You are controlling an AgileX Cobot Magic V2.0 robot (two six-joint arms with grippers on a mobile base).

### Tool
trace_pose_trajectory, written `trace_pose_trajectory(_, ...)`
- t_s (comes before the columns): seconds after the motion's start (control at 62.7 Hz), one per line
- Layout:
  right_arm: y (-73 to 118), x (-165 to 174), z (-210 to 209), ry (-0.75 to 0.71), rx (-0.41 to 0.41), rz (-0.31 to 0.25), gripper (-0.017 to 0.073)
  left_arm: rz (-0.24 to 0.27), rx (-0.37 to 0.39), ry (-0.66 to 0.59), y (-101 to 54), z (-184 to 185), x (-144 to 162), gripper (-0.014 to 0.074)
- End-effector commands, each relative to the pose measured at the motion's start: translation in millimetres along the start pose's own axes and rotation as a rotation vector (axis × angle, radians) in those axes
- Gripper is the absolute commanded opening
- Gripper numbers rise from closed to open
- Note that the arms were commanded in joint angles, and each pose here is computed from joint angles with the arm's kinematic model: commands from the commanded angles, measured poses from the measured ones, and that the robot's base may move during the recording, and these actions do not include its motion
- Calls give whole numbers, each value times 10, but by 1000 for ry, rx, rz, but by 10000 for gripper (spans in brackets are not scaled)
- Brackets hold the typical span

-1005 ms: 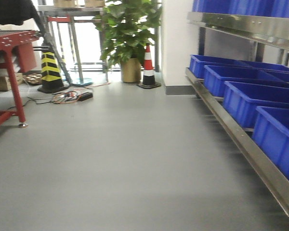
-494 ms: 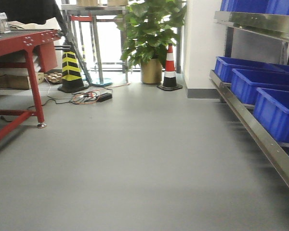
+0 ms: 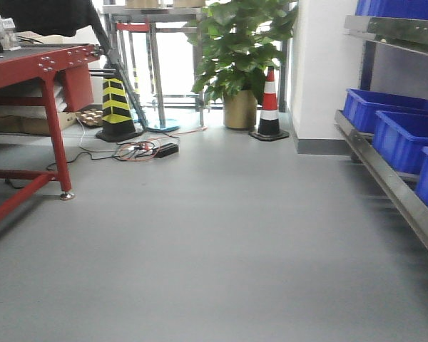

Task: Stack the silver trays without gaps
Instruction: 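Hold the tray with both grippers while driving away from the shelf, then carry the tray past the plant and cones to the other shelf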

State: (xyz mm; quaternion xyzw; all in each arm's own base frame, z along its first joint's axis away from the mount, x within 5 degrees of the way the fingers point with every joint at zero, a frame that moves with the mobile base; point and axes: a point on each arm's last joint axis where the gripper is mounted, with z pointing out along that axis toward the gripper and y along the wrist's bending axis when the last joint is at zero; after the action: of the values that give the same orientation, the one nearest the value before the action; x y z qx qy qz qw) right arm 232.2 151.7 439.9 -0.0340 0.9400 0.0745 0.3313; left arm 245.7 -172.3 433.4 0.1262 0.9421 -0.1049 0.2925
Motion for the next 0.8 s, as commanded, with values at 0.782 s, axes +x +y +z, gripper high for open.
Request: trace_pose_trajectory(0.782, -11, 15, -229, -10, -46, 9, 55, 12, 112, 11, -108, -242, 68, -48)
